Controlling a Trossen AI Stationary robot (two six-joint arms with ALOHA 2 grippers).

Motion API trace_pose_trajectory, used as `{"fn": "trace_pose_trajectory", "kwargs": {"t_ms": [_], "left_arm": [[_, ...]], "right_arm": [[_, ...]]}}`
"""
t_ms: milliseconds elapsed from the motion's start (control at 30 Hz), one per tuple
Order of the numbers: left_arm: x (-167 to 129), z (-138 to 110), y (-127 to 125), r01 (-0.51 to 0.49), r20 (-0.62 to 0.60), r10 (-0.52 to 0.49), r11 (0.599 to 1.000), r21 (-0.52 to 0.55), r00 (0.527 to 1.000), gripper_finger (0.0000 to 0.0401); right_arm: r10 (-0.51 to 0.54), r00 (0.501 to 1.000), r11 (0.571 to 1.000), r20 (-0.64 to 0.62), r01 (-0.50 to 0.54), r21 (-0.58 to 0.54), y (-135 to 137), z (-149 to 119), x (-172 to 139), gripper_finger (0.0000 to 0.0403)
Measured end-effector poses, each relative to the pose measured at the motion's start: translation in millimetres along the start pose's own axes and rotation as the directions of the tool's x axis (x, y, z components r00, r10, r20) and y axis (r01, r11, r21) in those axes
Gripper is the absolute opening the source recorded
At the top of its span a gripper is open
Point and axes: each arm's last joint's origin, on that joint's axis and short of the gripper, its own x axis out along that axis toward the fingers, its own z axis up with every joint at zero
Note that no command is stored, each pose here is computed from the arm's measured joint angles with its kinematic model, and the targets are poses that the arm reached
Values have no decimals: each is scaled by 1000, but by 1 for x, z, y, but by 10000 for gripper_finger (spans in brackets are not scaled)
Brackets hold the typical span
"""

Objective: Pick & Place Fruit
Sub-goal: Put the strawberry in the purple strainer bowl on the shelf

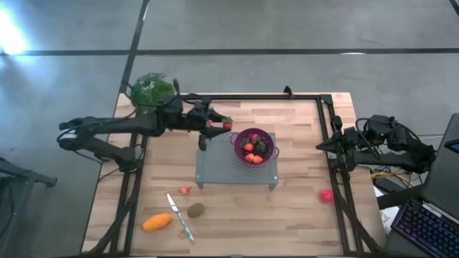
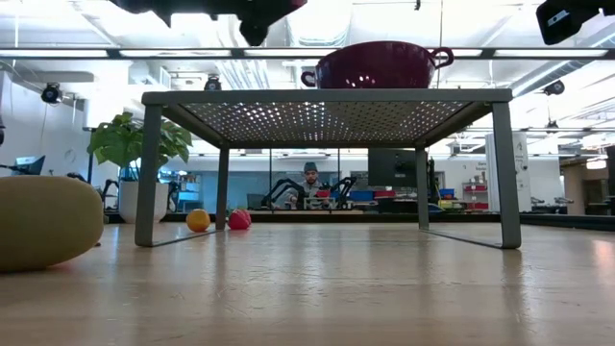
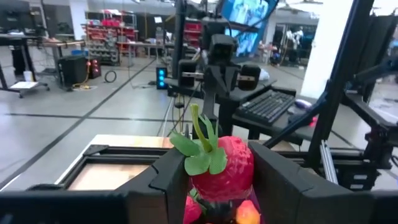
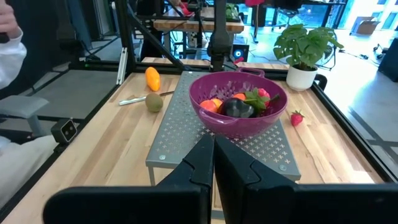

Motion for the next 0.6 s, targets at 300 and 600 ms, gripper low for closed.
{"fn": "trace_pose_trajectory", "kwargs": {"t_ms": [300,600], "left_arm": [[32,-2,-5,47,-97,-44,999,22,994,155],[50,-12,-11,83,-212,-72,996,42,975,156]], "right_arm": [[0,1000,1000,0,0,0,0,0,0,8],[0,1000,1000,0,0,0,0,0,0,8]]}}
